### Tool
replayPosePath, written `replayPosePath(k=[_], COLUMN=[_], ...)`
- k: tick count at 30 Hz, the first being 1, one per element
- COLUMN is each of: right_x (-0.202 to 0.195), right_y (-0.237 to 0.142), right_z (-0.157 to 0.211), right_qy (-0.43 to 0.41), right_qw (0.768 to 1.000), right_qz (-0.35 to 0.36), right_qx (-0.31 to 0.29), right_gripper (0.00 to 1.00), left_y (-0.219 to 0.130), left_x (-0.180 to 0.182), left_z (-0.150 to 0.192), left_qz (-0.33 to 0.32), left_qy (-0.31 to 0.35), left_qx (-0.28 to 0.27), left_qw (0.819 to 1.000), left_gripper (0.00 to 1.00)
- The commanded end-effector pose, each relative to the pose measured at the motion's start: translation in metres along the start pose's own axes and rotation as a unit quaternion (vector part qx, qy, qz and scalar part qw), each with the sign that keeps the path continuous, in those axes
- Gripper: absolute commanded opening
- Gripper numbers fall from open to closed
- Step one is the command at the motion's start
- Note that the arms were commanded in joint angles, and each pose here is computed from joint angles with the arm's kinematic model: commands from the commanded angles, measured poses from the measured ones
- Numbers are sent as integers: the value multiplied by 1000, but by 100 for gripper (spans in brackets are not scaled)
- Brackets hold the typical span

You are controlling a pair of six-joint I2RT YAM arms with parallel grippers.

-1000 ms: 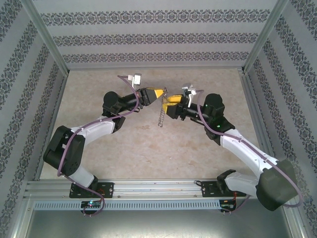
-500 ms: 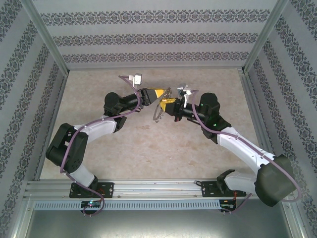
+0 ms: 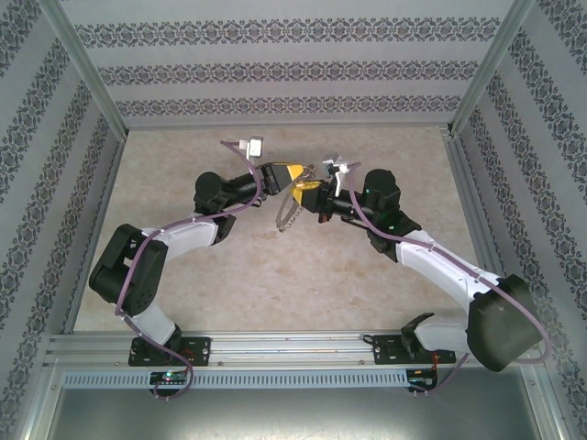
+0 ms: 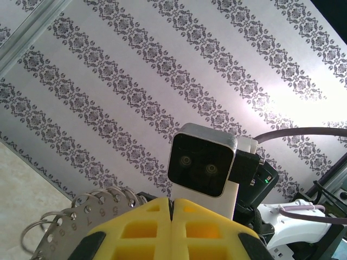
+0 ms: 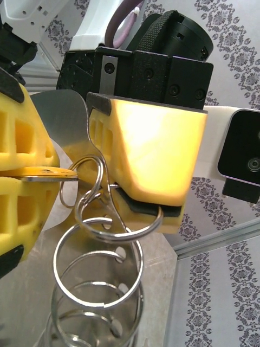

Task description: Put the keys on the keyring

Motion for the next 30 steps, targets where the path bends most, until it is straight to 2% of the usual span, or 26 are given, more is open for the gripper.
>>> replayPosePath(k=[1,6,11,15,21,30], right_x=[7,6,6,12,20,13], right_y=[3,1,-22,-48,-79,-61], right_z=[-7,-4,-7,-10,-31,-69], right_qy=[10,16,24,22,16,82], right_qw=[1000,1000,999,999,995,989], right_qz=[-29,-27,-11,-1,21,-1], right_qx=[-2,-2,-25,-45,-99,-125], right_gripper=[1,23,44,53,56,50], left_y=[4,4,5,6,7,7], left_x=[-20,-20,-19,-18,-18,-18], left_z=[-23,-20,-19,-19,-19,-18], left_qz=[32,34,35,38,42,40], left_qy=[48,48,48,47,45,43], left_qx=[-40,-35,-31,-28,-24,-26], left_qw=[998,998,998,998,998,998], left_gripper=[0,0,0,0,0,0])
Point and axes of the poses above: each hand's point on the last joint's axis, 136 mm out from that joint toward the fingers, its own y axis out along the fingers, its own x axis along the line the jaws close on, z = x × y, the point moved 3 cm from there along -y, back along the fingers, and after that the axes turned 11 degrees about y, right-handed, at the moved point
